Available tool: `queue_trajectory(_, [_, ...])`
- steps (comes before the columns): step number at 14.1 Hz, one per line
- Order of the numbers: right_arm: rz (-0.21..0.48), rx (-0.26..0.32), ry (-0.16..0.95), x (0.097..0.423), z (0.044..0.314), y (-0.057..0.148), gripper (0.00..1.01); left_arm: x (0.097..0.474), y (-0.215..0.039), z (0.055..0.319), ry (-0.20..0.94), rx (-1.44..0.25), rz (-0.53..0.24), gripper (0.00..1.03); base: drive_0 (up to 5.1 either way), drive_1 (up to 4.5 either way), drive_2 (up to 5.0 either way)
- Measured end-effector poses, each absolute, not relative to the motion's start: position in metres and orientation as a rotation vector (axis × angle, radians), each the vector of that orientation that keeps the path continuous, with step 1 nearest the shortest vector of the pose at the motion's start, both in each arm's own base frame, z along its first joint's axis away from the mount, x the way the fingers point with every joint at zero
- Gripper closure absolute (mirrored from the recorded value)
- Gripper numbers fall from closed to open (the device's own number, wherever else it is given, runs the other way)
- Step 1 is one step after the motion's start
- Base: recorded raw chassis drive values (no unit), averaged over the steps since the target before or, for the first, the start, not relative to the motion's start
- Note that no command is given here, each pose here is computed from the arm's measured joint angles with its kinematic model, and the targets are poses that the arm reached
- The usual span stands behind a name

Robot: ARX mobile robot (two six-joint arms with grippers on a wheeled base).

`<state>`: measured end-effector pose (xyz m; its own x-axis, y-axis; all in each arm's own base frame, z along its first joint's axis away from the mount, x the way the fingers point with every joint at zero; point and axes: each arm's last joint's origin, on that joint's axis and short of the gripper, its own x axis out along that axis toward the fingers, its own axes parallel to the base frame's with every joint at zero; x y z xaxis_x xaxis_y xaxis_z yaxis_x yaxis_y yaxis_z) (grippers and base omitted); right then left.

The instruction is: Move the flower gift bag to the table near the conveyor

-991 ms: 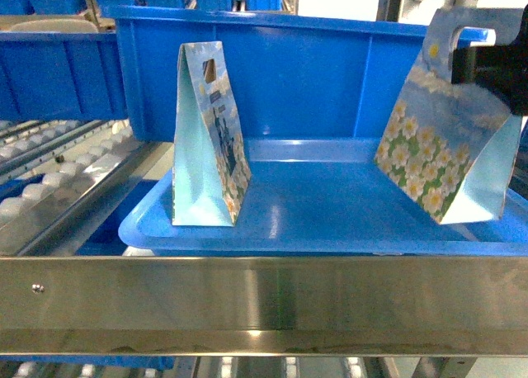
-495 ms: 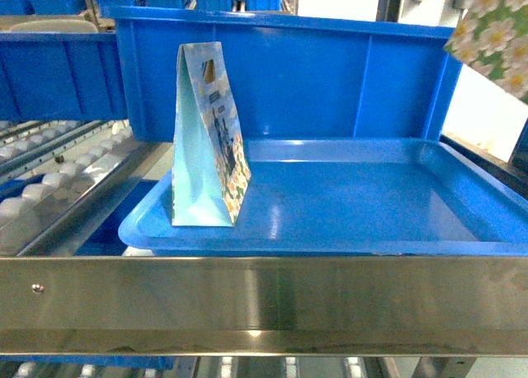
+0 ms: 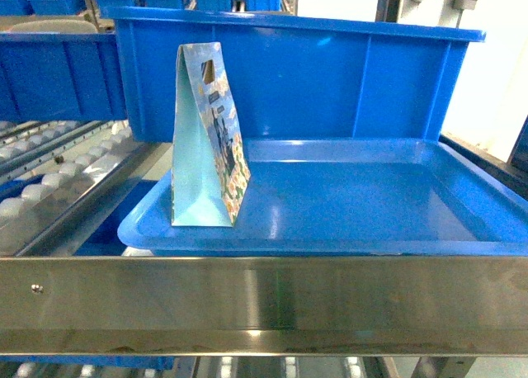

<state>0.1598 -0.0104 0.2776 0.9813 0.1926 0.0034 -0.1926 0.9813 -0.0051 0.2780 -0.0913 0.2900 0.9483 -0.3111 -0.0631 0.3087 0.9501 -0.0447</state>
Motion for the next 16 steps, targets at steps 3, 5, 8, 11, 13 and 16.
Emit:
queue_trajectory(3, [0.185,0.026,0.046,0.139,0.262,-0.006,0.99,0.278,-0.091,0.29,0.069,-0.034,-0.315,0.05,0.0,0.0,0.0])
queue_trajectory(5, [0.175,0.031,0.037,0.126,0.257,0.001,0.99,0.278,-0.091,0.29,0.069,-0.034,-0.316,0.05,0.0,0.0,0.0])
queue_trajectory(8, [0.139,0.032,0.067,0.127,0.249,0.001,0.99,0.278,-0.091,0.29,0.07,-0.034,-0.315,0.05,0.0,0.0,0.0])
queue_trajectory(11, [0.138,0.031,0.065,0.127,0.249,0.001,0.99,0.283,-0.099,0.29,0.086,-0.028,-0.315,0.05,0.0,0.0,0.0])
queue_trajectory(13, [0.138,0.031,0.065,0.127,0.249,0.001,0.99,0.293,-0.115,0.281,0.139,-0.016,-0.342,0.05,0.0,0.0,0.0])
queue_trajectory(16, [0.138,0.031,0.064,0.127,0.249,0.001,0.99,0.312,-0.129,0.265,0.174,0.004,-0.306,0.05,0.0,0.0,0.0])
